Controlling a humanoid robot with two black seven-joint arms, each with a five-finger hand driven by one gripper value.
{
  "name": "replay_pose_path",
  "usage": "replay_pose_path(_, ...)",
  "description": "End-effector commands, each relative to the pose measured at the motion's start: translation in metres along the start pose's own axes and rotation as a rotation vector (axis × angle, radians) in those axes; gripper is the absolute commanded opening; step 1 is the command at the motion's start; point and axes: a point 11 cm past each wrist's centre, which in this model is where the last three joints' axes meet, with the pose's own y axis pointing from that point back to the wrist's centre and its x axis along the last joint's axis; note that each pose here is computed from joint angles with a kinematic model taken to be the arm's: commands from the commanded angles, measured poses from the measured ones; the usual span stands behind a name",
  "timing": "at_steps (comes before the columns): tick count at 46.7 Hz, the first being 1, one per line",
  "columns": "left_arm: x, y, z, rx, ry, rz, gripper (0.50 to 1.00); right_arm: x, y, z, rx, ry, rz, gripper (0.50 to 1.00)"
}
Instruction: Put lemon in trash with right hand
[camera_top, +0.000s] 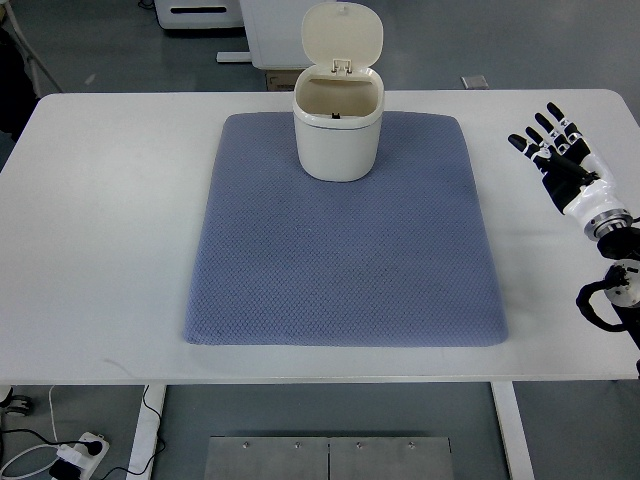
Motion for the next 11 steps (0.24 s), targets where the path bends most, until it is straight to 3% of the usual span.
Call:
replay_pose_path(1,0.0,0.0,0.001,-0.001,0.0,0.0,1.0,-0.003,0.002,0.005,0.007,-0.027,0.0,1.0)
replay_pose_path(11,0.0,0.0,0.0,0.0,0.0,0.0,1.0,-0.006,0.021,0.034,-0.022,-0.074,0.006,1.0)
